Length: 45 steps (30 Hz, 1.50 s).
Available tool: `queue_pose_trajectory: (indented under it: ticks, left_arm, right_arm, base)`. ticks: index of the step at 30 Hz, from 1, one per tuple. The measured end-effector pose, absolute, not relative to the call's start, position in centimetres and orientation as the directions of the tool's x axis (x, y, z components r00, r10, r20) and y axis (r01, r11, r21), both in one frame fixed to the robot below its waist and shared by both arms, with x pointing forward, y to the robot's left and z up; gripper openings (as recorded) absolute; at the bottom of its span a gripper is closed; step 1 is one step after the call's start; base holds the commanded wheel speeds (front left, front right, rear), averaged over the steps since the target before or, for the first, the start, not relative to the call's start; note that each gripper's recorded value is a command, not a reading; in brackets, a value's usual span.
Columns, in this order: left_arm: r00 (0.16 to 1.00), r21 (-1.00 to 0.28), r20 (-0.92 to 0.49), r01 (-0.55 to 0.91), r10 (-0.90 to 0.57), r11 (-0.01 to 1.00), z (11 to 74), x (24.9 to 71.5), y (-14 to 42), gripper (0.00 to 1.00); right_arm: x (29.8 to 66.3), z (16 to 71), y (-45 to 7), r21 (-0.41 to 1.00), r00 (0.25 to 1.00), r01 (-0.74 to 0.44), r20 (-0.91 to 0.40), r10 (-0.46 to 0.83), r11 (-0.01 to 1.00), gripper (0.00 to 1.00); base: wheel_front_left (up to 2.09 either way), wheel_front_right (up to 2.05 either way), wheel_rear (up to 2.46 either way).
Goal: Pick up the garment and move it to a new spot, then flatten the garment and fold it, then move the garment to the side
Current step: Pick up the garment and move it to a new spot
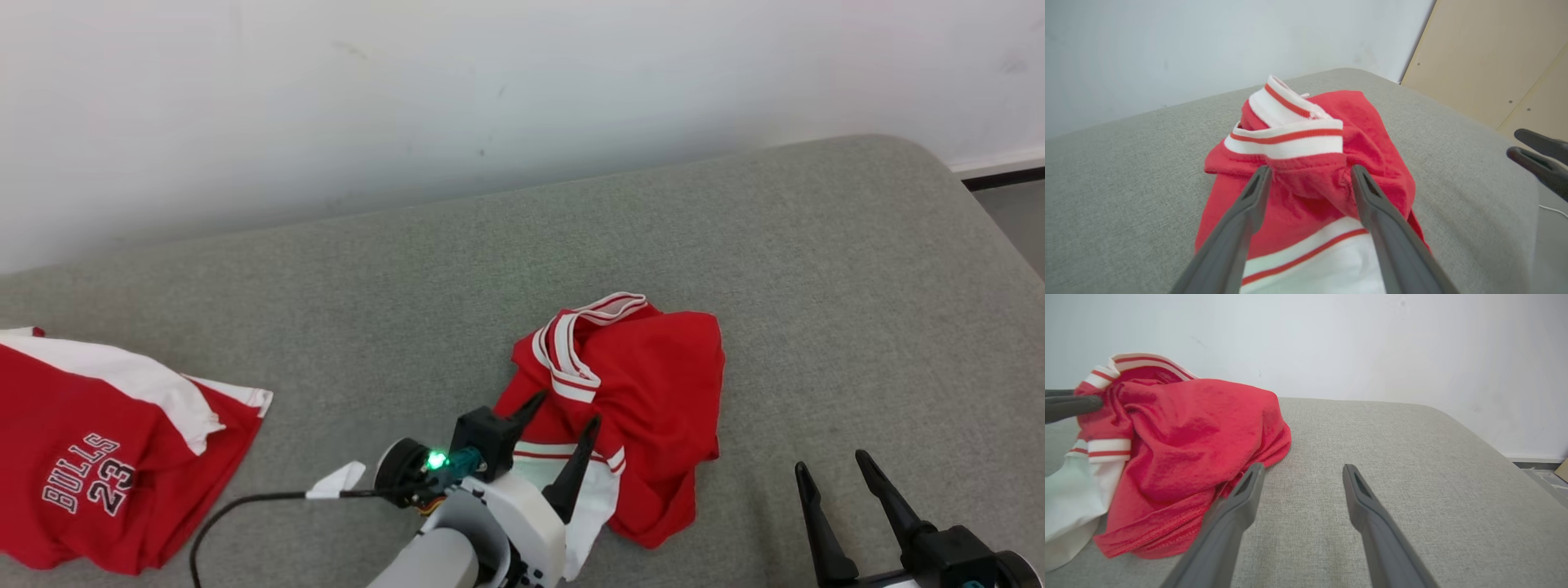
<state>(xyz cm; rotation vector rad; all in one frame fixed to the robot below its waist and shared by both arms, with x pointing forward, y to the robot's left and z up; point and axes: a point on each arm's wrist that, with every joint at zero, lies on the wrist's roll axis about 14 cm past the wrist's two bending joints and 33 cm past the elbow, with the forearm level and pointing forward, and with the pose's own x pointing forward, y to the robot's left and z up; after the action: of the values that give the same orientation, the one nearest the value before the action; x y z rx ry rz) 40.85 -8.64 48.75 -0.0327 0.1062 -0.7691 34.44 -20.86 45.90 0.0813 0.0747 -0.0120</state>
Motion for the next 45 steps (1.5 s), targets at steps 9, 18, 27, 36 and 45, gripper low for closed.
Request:
queue_pose_trajectory:
  ticks: [9,18,27,36,45]
  left_arm:
    - [0.808,-0.053,-0.008,0.587,-0.589,0.808,50.4,40.2,-4.7,1.0]
    - [0.944,0.054,-0.132,0.311,-0.302,0.949,47.8,43.2,6.9,1.0]
    - [0.956,0.227,-0.284,0.148,-0.081,0.963,45.1,45.9,16.3,1.0]
    - [0.926,0.294,-0.377,0.139,-0.019,0.946,42.6,48.2,18.6,1.0]
    - [0.867,0.264,-0.497,0.197,-0.042,0.944,38.9,48.6,18.0,1.0]
  right_arm:
    - [34.4,46.9,-20.2,0.067,0.999,-0.021,-0.04,0.023,0.998,1.0]
    - [34.4,46.9,-19.3,0.068,0.998,-0.05,-0.039,0.053,0.996,1.0]
    - [35.1,46.0,-18.7,0.075,0.995,-0.063,-0.068,0.068,0.995,1.0]
    - [35.9,45.1,-19.0,0.078,0.994,-0.047,-0.095,0.055,0.996,1.0]
    - [36.0,44.2,-20.0,0.076,0.992,-0.014,-0.125,0.023,0.997,1.0]
  base:
    - [0.0,0.0,0.0]
    - [0.0,0.0,0.0]
    - [0.0,0.0,0.0]
    - [0.0,0.0,0.0]
    - [0.0,0.0,0.0]
